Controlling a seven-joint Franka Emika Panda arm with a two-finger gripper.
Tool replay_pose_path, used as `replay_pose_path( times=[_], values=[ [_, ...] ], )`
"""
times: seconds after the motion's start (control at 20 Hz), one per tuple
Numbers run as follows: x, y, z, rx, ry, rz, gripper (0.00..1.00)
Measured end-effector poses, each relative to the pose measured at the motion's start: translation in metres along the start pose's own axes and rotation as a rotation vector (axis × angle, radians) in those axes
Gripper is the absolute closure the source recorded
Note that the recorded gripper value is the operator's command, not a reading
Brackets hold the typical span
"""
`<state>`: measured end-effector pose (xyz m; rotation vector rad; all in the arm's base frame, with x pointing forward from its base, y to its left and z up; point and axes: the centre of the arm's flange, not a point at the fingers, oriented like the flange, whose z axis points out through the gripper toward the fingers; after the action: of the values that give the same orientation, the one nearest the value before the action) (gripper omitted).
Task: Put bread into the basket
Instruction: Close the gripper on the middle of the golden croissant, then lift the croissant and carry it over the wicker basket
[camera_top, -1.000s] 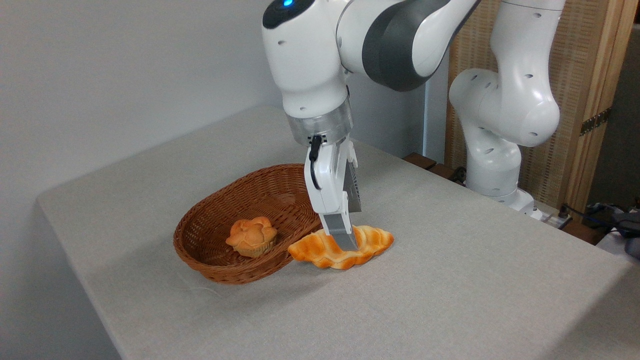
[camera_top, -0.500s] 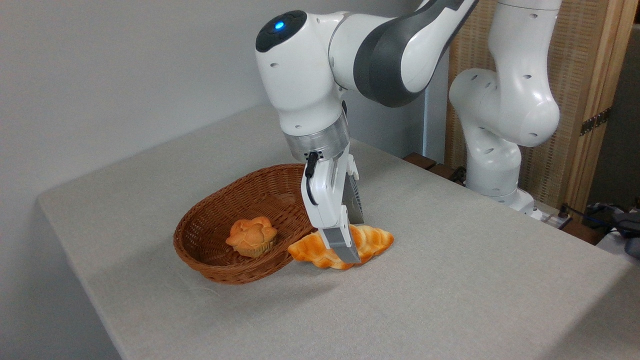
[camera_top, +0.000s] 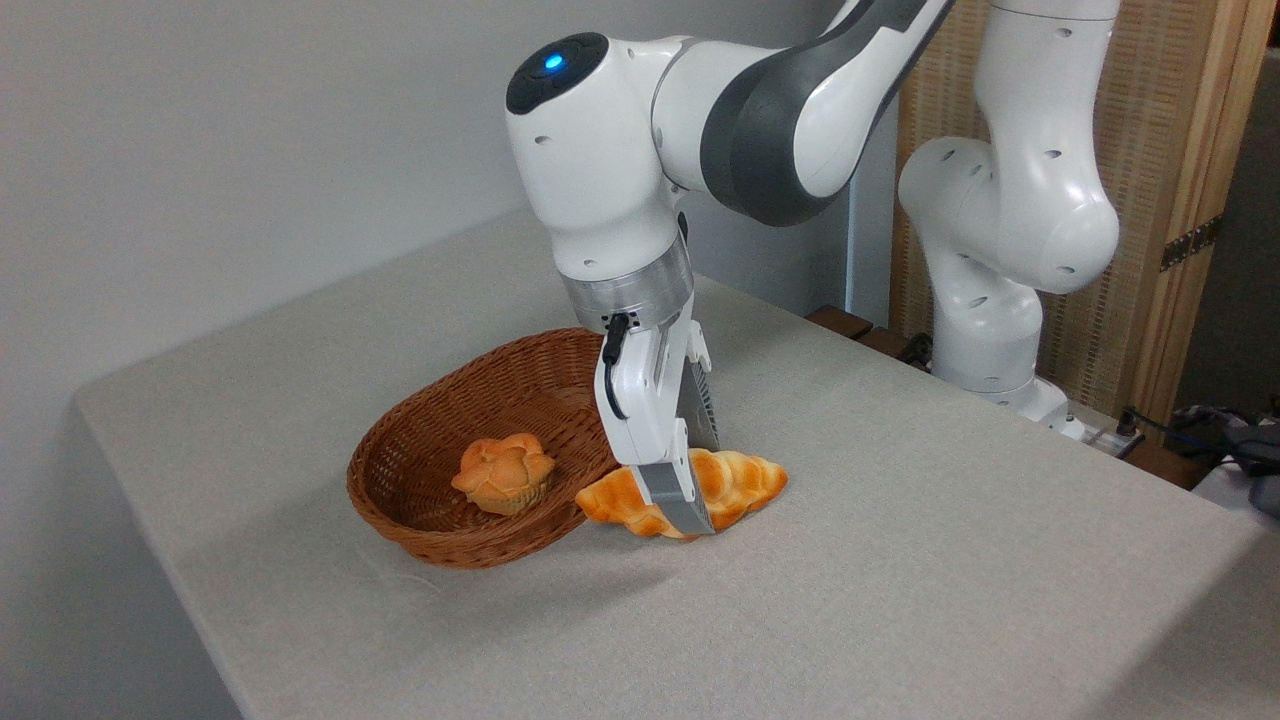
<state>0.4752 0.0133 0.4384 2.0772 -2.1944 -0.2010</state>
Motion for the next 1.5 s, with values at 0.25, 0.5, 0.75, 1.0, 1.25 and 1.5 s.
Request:
replay_pose_path(
  times=[0.25,0.5,0.75,1.0,1.25,1.5],
  values=[
    [0.0003,-0.0001,0.0001,0.000,0.000,0.001,0.88],
    [0.0005,-0.0004,0.0008,-0.002,-0.001,0.001,0.88],
    [0.0006,-0.0006,0.0013,-0.003,-0.001,0.001,0.93],
    [0.0007,-0.0006,0.0013,-0.003,-0.001,0.001,0.94],
    [0.0007,-0.0006,0.0014,-0.003,-0.001,0.001,0.94],
    [-0.0027,-0.0018,-0.0071,0.014,0.000,-0.005,0.93]
  ],
)
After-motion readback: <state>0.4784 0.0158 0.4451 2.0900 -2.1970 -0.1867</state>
